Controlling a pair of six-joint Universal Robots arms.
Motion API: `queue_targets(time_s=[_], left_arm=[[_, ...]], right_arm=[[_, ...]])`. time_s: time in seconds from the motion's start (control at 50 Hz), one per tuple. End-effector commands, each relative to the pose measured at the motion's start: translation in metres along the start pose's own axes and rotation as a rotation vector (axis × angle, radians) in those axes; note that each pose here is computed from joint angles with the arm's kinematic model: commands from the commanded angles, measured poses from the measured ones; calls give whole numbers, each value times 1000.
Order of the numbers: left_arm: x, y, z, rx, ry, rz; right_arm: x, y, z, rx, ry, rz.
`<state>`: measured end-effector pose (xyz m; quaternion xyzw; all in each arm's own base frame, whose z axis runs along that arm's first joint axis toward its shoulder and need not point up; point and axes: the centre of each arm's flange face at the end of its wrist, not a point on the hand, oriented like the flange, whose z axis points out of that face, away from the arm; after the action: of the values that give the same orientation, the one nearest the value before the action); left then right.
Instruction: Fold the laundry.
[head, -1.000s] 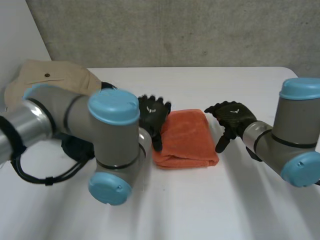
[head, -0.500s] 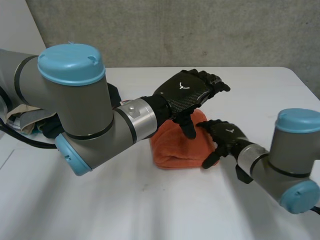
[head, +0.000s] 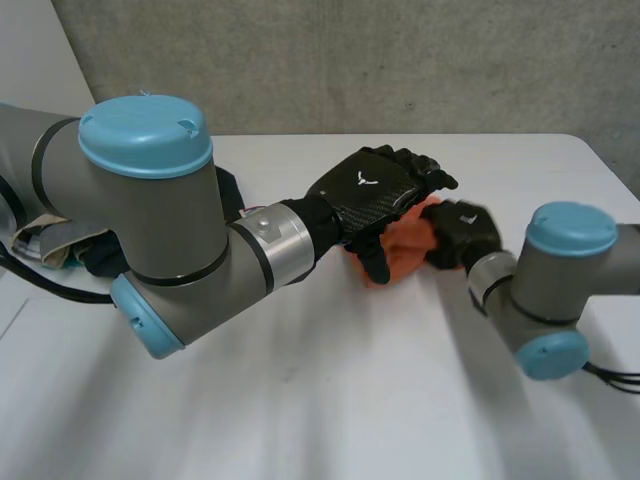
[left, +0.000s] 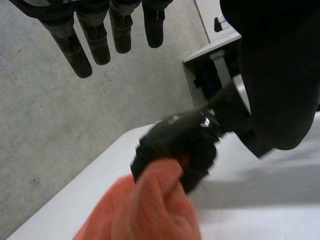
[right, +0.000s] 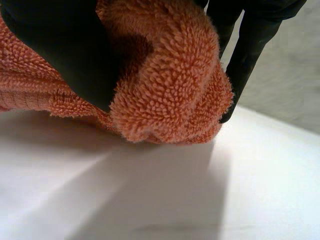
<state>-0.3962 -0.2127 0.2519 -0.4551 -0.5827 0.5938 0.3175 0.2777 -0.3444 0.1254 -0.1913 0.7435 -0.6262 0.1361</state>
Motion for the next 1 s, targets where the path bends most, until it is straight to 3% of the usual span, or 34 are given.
queue_targets(time_s=[0.02, 0.16, 0.42, 0.6, 0.82, 0.92, 1.0], left_arm=[[0, -1, 0, 4, -1, 2], [2, -7, -1, 16, 1, 8], [5, -12, -6, 19, 5, 7], [8, -5, -7, -1, 11, -2], [8, -8, -8, 8, 11, 1], [8, -14, -10, 22, 6, 7], [1, -19, -11, 33, -21, 13]], right_arm=[[49, -16, 33, 59, 92, -50], [158, -7, 73, 32, 255, -19], [261, -3, 89, 55, 390, -57], [288, 2, 84, 48, 475, -76], [302, 9, 74, -54, 612, -241], [298, -25, 61, -79, 647, -432], [285, -64, 44, 32, 631, -492]])
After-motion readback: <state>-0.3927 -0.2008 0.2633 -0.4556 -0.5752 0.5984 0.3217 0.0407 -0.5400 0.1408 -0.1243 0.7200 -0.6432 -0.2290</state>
